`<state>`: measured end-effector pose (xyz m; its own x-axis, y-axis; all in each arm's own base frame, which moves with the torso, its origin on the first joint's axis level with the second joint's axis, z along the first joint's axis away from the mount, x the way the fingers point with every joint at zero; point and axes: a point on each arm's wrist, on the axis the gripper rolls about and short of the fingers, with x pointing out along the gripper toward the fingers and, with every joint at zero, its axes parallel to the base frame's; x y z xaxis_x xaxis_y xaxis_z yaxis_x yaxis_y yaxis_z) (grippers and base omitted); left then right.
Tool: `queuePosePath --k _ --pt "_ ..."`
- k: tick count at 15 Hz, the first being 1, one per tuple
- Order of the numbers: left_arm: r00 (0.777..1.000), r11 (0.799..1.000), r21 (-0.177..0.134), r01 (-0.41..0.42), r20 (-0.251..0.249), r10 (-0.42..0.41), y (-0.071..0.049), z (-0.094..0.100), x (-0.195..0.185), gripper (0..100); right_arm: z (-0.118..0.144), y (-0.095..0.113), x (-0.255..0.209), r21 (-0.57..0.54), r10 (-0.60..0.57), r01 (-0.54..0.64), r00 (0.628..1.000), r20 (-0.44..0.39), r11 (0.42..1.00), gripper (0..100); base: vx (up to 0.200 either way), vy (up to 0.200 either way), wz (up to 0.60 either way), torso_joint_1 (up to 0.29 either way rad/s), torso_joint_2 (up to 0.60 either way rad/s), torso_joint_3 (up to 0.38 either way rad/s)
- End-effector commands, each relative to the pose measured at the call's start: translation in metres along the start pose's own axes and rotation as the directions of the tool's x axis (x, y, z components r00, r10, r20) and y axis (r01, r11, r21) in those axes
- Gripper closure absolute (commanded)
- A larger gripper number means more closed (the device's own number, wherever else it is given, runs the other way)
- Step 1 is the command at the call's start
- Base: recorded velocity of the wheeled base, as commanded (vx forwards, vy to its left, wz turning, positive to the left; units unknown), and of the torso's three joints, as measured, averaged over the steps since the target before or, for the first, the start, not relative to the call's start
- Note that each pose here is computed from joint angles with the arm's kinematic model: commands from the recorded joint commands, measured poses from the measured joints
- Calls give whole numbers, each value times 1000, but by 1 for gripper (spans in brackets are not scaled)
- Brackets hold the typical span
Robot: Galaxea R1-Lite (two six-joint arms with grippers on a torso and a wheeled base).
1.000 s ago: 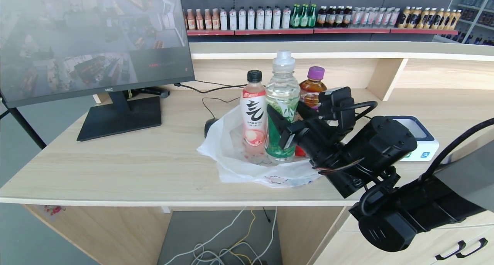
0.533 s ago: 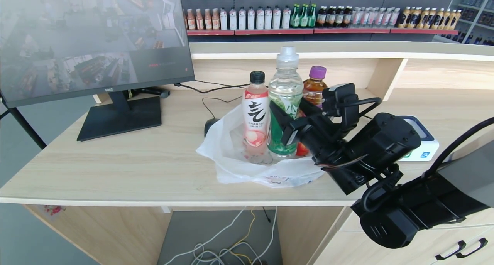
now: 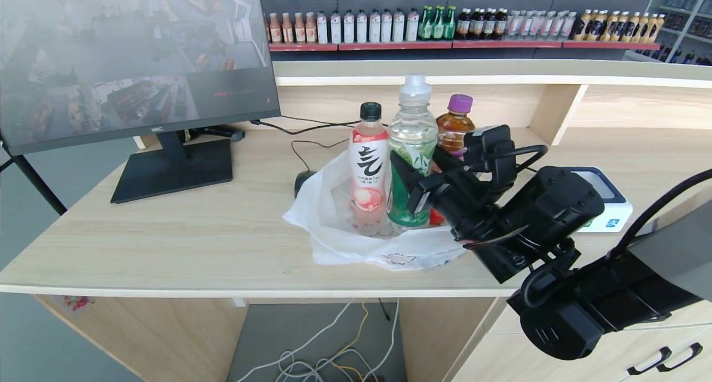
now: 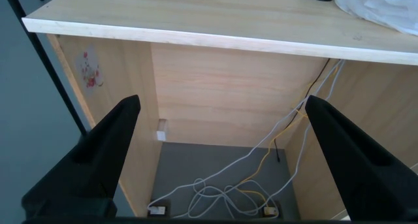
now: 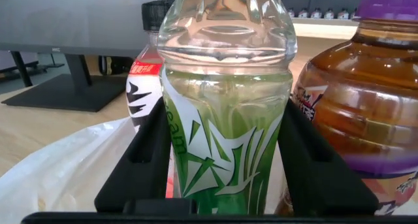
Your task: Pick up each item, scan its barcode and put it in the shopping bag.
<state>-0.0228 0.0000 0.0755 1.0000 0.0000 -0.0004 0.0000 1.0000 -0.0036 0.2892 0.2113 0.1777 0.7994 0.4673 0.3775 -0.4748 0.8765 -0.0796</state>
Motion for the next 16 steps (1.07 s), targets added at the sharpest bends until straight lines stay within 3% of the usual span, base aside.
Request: queuePosePath --k 1,16 --pt "1000 1000 -1 0 0 0 0 0 0 0 -6 4 -5 1 15 -15 999 -30 1000 100 0 0 0 0 0 0" --pt "1000 1000 1 0 2 0 0 0 0 0 -8 4 -30 5 31 -30 994 -107 1000 100 0 0 0 0 0 0"
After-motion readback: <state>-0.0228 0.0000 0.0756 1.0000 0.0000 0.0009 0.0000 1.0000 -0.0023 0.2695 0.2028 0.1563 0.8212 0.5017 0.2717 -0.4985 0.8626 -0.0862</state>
